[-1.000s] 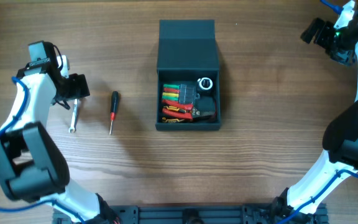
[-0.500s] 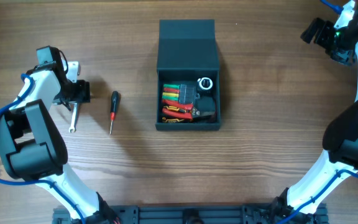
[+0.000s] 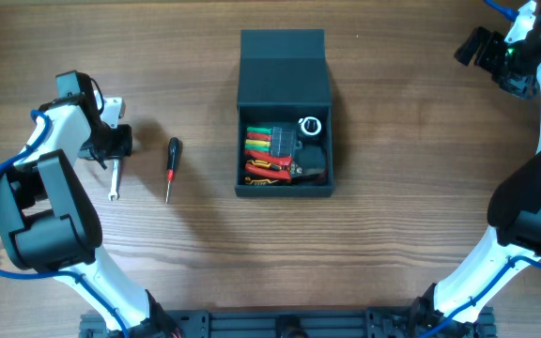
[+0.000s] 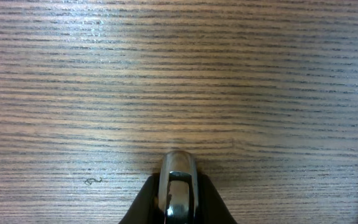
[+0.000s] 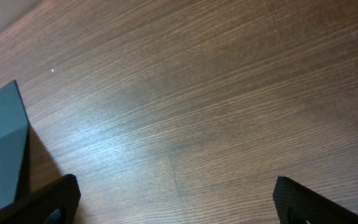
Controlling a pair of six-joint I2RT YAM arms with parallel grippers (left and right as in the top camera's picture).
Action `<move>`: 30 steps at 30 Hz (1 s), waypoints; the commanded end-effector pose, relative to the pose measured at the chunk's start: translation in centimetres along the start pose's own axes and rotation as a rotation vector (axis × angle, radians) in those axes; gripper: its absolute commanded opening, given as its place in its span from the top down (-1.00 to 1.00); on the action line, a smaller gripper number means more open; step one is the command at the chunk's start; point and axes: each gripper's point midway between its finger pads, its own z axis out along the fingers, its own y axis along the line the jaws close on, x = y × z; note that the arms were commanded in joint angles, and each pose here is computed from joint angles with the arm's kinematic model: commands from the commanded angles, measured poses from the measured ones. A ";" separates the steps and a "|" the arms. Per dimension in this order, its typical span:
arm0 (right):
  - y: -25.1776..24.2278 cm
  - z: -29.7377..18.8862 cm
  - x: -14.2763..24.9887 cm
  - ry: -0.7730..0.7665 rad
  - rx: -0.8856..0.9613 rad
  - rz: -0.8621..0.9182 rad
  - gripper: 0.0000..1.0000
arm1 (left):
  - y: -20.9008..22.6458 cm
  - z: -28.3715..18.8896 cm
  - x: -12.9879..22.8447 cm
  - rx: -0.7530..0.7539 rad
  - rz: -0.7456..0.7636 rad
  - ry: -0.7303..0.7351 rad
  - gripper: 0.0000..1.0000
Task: Pack container
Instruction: 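Lower the left gripper onto the small silver wrench and grasp it, then place the wrench into the box and withdraw the left gripper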
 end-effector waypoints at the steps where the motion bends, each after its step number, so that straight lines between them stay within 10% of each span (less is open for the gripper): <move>1: 0.4 -0.6 -0.5 -0.020 -0.009 0.012 -0.99 | -0.1 2.3 2.4 0.002 -0.001 0.097 0.92; 7: 0.4 -0.6 -0.5 -0.020 -0.009 0.012 -0.99 | -1.8 -0.2 1.1 0.035 0.001 0.065 0.92; 16: 0.4 -0.6 -0.5 -0.020 -0.009 0.012 -1.00 | -9.7 -16.1 -6.1 0.020 0.236 -0.238 0.92; 22: 0.4 -0.6 -0.5 -0.020 -0.009 0.012 -1.00 | -24.7 -22.4 -4.1 0.164 0.786 -0.426 0.92; 30: 0.4 -0.6 -0.5 -0.020 -0.010 0.012 -0.99 | -39.3 -17.6 4.4 0.191 1.390 -0.315 0.92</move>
